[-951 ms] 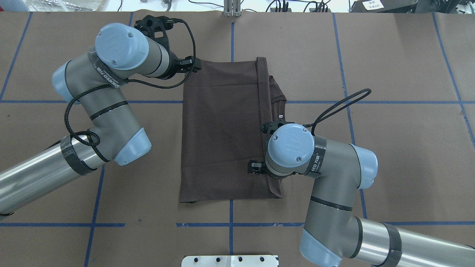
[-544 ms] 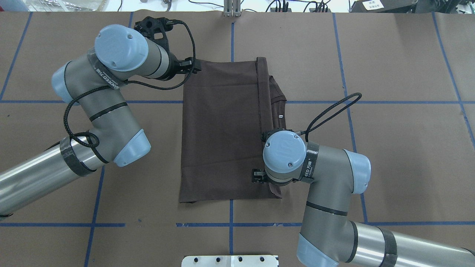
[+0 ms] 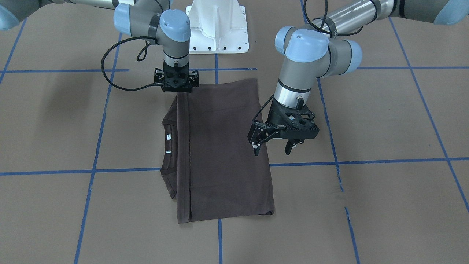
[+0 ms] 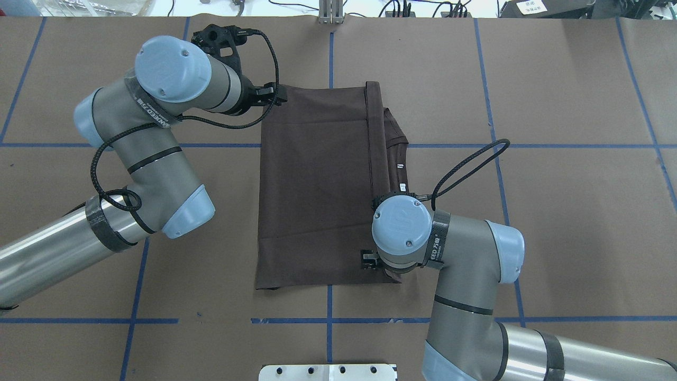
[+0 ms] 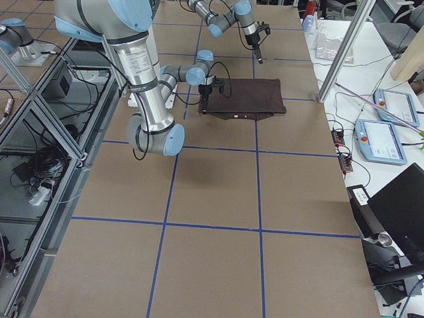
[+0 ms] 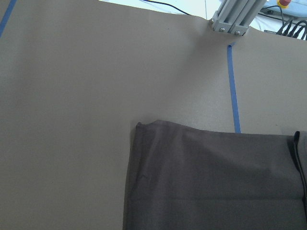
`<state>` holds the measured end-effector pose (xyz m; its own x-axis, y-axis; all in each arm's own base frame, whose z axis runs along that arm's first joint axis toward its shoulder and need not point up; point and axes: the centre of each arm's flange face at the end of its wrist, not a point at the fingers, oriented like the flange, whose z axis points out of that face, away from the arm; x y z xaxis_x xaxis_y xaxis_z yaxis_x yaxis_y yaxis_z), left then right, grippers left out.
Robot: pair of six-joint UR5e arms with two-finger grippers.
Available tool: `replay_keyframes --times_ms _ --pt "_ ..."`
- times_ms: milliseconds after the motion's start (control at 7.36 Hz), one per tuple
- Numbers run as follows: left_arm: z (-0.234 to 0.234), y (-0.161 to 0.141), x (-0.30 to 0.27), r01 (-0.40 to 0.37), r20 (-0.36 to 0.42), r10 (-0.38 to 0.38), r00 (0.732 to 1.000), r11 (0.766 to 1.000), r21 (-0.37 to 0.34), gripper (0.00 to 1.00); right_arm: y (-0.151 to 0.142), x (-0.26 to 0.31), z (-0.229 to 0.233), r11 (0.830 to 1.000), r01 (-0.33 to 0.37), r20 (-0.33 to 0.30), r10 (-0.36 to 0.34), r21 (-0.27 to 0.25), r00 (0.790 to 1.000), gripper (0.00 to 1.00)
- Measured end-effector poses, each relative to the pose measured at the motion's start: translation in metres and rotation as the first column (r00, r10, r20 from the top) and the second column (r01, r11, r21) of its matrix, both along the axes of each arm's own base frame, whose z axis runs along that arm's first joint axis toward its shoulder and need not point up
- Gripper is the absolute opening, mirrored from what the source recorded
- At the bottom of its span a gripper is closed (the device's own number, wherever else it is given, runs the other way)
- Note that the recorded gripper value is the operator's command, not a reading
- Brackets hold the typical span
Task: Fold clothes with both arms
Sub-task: 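Grasp the side edge with the right gripper and lift it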
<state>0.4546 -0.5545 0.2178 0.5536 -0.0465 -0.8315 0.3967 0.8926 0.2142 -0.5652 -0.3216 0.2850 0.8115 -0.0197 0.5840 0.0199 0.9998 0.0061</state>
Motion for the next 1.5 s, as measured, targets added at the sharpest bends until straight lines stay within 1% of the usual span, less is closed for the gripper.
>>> replay_keyframes --times_ms 408,951,1359,1495 --pt "-0.001 0.0 -0.001 -0.001 -0.003 0.001 1.0 1.0 0.002 1.0 0.002 0.0 0.008 1.0 0.004 -0.015 -0.004 -0.006 1.0 1.0" --pt "-0.002 0.001 -0.001 -0.001 -0.007 0.001 1.0 1.0 0.004 1.0 0.001 0.005 0.012 1.0 0.018 -0.061 -0.018 -0.011 0.998 1.0" --pt "-0.004 0.001 -0.002 -0.001 -0.011 0.001 1.0 1.0 0.007 1.0 -0.008 0.018 0.018 1.0 0.012 -0.094 -0.013 -0.014 0.996 1.0" --pt "-0.006 0.003 -0.002 -0.002 -0.014 0.003 1.0 1.0 0.009 1.0 -0.008 0.029 0.026 1.0 0.014 -0.109 -0.015 -0.016 0.994 1.0"
